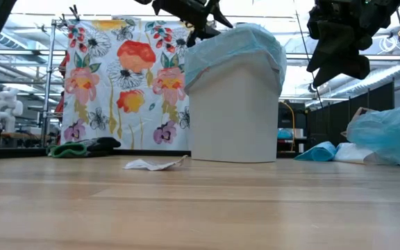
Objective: Place trash/remove bag and relplace
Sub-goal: Put the white paper into the trash bin
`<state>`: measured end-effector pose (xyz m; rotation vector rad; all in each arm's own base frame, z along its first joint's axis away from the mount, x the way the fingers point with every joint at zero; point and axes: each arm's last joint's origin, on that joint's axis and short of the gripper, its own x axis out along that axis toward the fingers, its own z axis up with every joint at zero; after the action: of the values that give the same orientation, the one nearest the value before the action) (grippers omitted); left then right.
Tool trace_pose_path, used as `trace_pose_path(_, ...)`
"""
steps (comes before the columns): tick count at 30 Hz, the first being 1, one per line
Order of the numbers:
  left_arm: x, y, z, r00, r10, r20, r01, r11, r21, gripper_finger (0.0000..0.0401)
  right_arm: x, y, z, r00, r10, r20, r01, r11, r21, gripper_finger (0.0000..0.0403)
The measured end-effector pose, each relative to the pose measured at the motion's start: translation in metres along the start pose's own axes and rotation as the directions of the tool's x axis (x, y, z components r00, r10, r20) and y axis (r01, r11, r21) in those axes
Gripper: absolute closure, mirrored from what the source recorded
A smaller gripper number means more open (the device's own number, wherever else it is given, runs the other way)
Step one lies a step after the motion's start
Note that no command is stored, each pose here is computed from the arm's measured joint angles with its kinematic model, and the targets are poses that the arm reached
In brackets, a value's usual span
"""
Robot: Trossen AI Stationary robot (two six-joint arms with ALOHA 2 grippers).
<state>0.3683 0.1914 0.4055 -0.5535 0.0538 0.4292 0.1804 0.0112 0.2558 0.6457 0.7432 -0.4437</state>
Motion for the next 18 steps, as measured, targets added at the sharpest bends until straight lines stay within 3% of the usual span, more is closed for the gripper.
trace_pose_path(5,-0.019,-0.011,0.012,0.993,-0.118,-0.024,0.118,0.993,0.004,0.0242,0.0,0.0,0.0,1.0,0.0,0.0,0.0,1.0,0.0,0.02)
trace_pose_path(10,-0.058,-0.03,0.022,0.99,-0.131,-0.06,0.133,0.991,0.03,0.0242,0.0,0.0,0.0,1.0,0.0,0.0,0.0,1.0,0.0,0.02)
trace_pose_path(15,-0.107,-0.052,0.007,0.972,-0.002,-0.235,0.015,0.998,0.055,0.0241,0.0,0.0,0.0,1.0,0.0,0.0,0.0,1.0,0.0,0.02)
trace_pose_path(18,-0.134,-0.064,-0.017,0.905,0.125,-0.407,-0.107,0.992,0.068,0.0241,0.0,0.0,0.0,1.0,0.0,0.0,0.0,1.0,0.0,0.02)
